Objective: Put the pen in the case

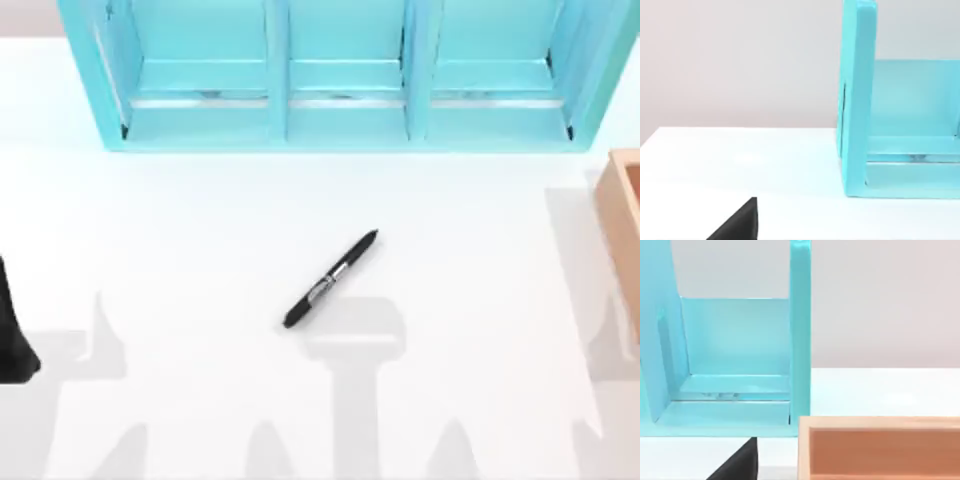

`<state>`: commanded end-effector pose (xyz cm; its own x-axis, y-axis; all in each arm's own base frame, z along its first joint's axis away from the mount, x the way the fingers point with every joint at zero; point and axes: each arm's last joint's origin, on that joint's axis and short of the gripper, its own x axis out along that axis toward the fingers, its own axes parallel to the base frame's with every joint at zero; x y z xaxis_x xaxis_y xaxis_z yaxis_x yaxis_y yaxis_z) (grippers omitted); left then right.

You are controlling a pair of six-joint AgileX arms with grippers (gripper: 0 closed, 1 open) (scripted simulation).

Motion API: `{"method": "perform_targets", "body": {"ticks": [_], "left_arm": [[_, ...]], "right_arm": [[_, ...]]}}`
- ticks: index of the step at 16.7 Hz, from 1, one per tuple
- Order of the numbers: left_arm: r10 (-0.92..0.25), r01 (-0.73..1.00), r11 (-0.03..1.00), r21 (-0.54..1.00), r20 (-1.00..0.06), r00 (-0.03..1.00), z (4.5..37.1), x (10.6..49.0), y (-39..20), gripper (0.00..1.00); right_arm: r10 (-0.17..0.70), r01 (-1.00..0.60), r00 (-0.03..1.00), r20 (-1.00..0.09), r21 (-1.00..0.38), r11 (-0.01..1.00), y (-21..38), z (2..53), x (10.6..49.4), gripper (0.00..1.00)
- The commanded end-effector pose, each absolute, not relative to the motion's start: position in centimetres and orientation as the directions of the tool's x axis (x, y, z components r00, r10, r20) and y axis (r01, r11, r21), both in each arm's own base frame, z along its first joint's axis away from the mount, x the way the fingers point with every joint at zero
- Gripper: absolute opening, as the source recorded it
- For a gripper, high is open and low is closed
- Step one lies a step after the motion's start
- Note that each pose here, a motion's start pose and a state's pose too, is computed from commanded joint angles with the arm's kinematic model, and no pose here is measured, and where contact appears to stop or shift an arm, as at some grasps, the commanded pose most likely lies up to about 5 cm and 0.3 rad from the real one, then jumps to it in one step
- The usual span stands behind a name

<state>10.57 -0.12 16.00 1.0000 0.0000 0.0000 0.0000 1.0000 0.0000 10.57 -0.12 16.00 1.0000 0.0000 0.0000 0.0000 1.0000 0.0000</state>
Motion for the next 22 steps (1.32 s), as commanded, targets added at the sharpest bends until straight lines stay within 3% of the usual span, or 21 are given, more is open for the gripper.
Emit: {"method": "perform_targets", "body": {"ticks": [5,12,18,22], "left_arm": [[0.000,0.000,1.000,0.000,0.000,1.000,16.0,10.6,-0.1,1.00],[0.000,0.000,1.000,0.000,0.000,1.000,16.0,10.6,-0.1,1.00],[0.000,0.000,1.000,0.000,0.000,1.000,16.0,10.6,-0.1,1.00],[0.000,0.000,1.000,0.000,0.000,1.000,16.0,10.6,-0.1,1.00]], "right_arm": [[0.026,-0.025,0.998,-0.052,0.029,0.999,0.1,16.5,10.7,1.00],[0.154,-0.065,0.931,-0.330,0.266,0.962,1.6,22.5,13.0,1.00],[0.251,0.091,0.746,-0.617,0.468,0.879,5.5,28.9,20.1,1.00],[0.269,0.276,0.560,-0.784,0.482,0.831,10.4,30.3,26.7,1.00]]}}
